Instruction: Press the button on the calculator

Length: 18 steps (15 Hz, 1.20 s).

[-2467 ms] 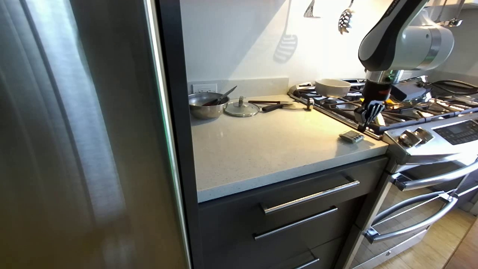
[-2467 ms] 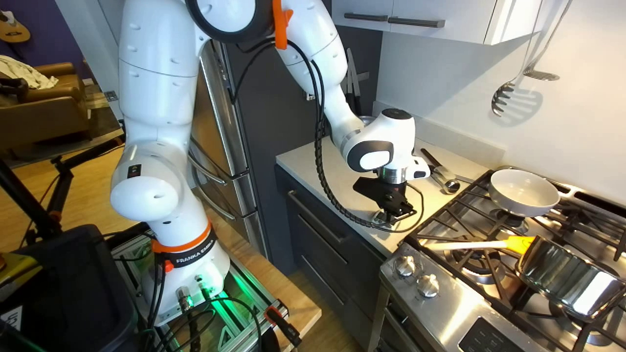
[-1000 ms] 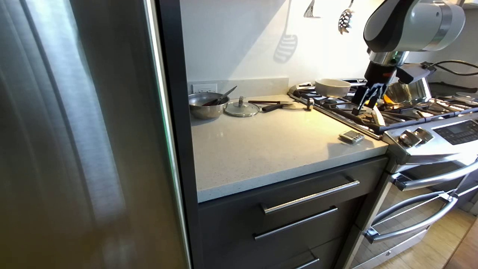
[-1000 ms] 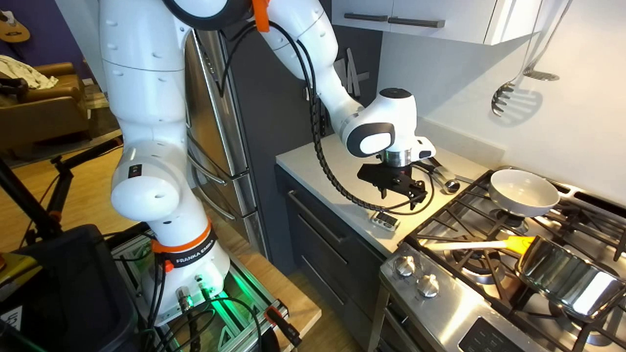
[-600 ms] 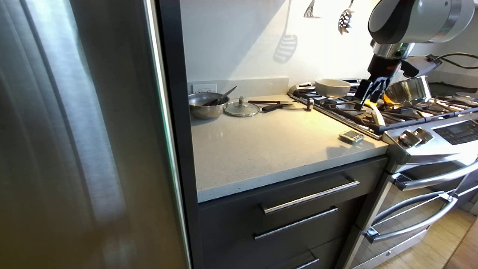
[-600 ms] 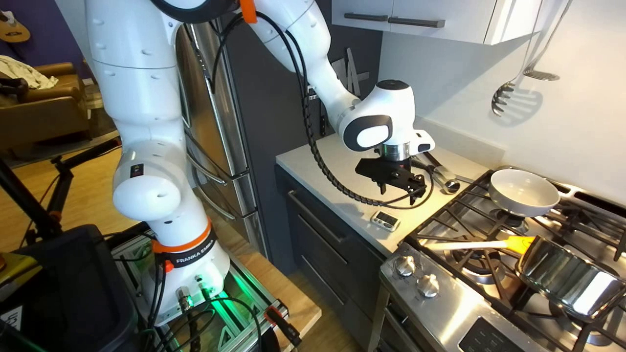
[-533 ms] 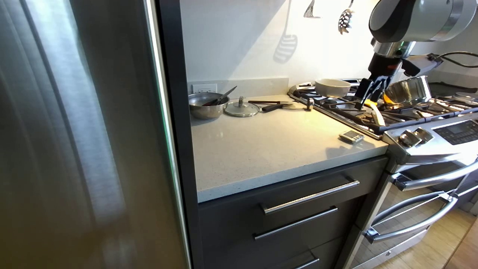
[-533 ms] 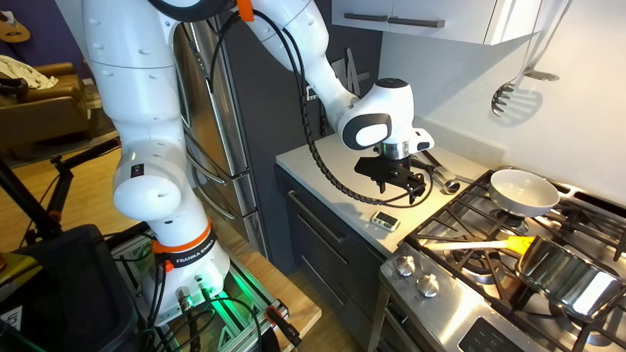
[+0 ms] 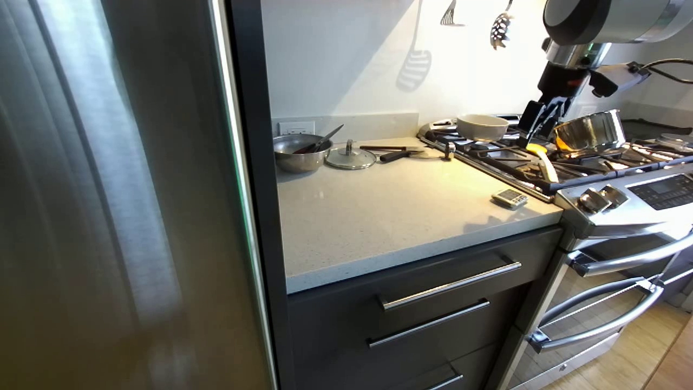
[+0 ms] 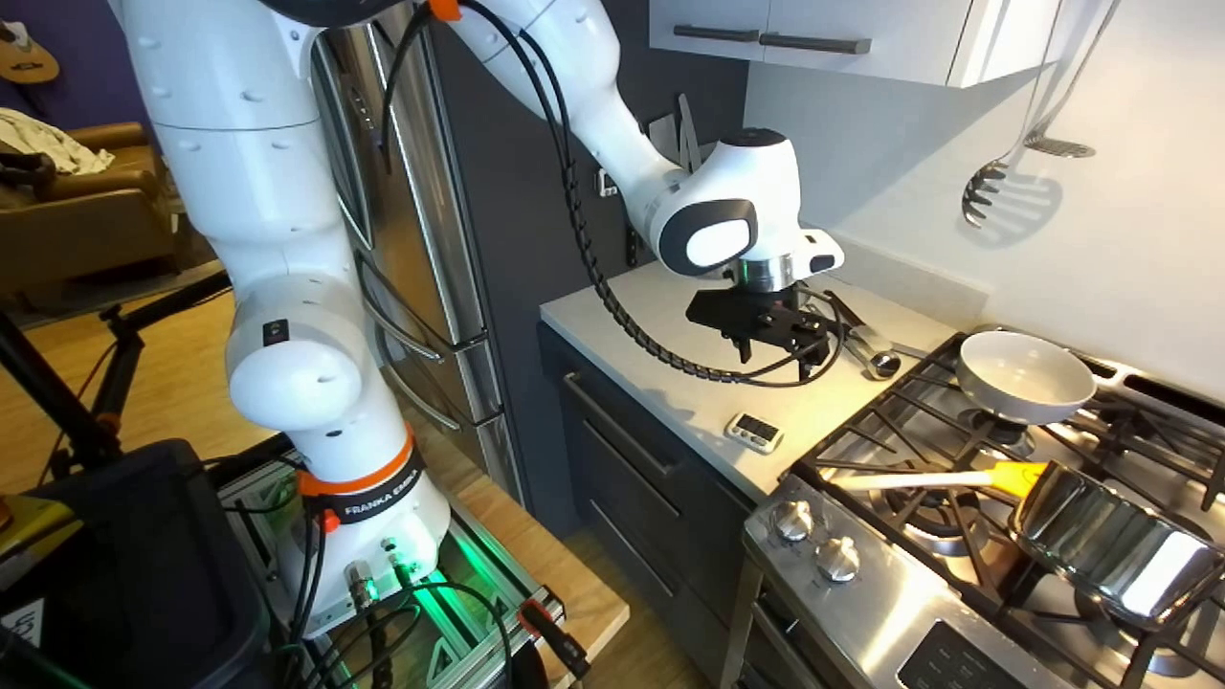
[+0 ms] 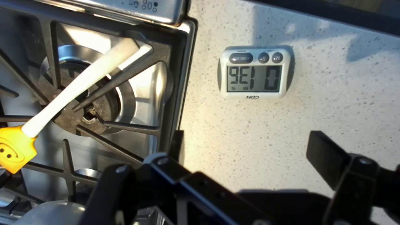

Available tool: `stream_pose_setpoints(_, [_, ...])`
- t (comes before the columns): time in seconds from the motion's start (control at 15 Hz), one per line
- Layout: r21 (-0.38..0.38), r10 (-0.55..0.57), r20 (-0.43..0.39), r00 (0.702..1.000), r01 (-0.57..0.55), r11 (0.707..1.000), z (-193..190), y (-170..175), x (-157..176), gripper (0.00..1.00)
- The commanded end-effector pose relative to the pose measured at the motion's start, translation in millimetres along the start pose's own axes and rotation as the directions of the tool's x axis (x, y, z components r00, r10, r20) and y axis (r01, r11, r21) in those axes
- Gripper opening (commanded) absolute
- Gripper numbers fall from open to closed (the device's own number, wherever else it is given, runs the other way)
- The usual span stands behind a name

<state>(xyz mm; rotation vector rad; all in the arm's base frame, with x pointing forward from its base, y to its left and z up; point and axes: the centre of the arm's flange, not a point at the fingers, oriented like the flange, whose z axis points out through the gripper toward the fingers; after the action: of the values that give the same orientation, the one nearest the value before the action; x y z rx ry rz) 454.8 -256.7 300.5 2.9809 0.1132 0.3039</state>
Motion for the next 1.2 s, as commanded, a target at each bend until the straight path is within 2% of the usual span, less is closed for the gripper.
stream_pose_setpoints(0.0, [-0.003,0.006,0.011,1.000,-0.006,1.000,-15.4,-9.2,-8.6,1.00])
stream_pose_setpoints(0.13, [-0.008,0.001,-0.009,1.000,-0.001,1.000,-7.7,-2.6,0.6,1.00])
stream_pose_setpoints(1.13, [-0.011,0.004,-0.012,1.000,-0.004,1.000,-11.5,-4.8,-0.5,1.00])
